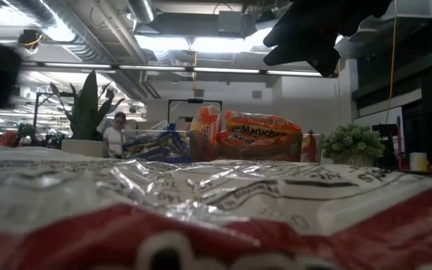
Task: Sort Maruchan noodles
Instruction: Put the red noodle pack into the right transparent bin
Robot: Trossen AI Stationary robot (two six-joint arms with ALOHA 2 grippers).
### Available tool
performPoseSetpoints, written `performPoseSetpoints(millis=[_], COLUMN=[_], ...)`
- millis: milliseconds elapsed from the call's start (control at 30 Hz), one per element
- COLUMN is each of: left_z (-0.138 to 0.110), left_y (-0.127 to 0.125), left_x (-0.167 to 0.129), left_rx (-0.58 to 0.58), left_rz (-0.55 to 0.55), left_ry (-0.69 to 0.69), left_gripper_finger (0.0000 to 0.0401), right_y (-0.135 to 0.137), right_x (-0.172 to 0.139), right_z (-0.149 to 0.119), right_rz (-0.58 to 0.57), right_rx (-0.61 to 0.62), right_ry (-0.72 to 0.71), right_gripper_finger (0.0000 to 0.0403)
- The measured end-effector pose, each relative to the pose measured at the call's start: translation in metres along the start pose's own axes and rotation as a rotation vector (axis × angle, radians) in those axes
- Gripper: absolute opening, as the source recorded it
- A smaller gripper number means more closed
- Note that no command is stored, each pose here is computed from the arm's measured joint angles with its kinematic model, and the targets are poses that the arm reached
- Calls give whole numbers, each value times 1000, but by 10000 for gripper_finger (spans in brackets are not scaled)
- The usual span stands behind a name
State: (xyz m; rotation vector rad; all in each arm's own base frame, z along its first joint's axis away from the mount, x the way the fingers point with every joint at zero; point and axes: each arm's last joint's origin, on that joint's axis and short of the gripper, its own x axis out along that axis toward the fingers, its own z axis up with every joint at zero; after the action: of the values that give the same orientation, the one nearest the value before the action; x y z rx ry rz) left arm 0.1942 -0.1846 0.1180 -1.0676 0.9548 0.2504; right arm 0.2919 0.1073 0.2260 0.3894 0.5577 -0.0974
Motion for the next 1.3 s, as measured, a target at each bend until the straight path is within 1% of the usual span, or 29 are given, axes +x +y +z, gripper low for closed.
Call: performPoseSetpoints(millis=[133, 233, 333, 433, 500, 567, 600, 667, 700, 767, 800, 867, 900, 933, 1000, 1067, 1167, 1300], left_z=[30, 61, 89, 123, 148, 172, 184, 203, 208, 212, 212, 208, 205, 198, 181, 166, 155, 145], left_y=[-4, -2, 0, 5, 8, 5, 1, -12, -18, -30, -33, -42, -46, -46, -41, -41, -49, -40], left_x=[11, 24, 36, 42, 43, 41, 39, 31, 26, 21, 17, 5, -1, -8, -15, -19, -19, 1], left_rx=[34, 44, 52, 51, 49, 77, 98, 142, 163, 187, 193, 211, 228, 238, 257, 265, 292, 297], left_rz=[-34, -39, -71, -68, -42, -43, -67, -156, -197, -267, -280, -280, -261, -199, -30, 65, 69, 162], left_ry=[-104, -206, -239, -373, -445, -447, -442, -413, -390, -343, -324, -300, -292, -278, -268, -311, -364, -369], left_gripper_finger=[168, 168, 168, 168, 168, 168, 168, 168, 168, 168, 168, 168, 168, 168, 168, 168, 167, 164], right_y=[-1, -2, -2, -3, -4, -5, -5, -5, -5, -7, -9, -13, -15, -17, -20, -22, -26, -28], right_x=[0, 0, 0, 0, 0, 0, -1, 0, 0, -1, -1, -2, -2, -3, -4, -5, -4, -3], right_z=[1, 1, 1, 0, 0, 0, 0, 0, 0, -2, -4, -7, -9, -12, -15, -16, -14, -13], right_rz=[-30, -52, -58, -70, -99, -116, -119, -121, -123, -149, -175, -235, -263, -289, -335, -366, -383, -390], right_rx=[20, 20, 22, 58, 71, 85, 92, 112, 120, 147, 160, 201, 223, 240, 279, 313, 348, 361], right_ry=[-21, -36, -39, -36, -47, -53, -55, -58, -56, -43, -36, -32, -25, -12, 0, -14, -29, -33], right_gripper_finger=[120, 120, 120, 120, 120, 120, 120, 120, 120, 120, 120, 120, 120, 120, 120, 120, 120, 120])
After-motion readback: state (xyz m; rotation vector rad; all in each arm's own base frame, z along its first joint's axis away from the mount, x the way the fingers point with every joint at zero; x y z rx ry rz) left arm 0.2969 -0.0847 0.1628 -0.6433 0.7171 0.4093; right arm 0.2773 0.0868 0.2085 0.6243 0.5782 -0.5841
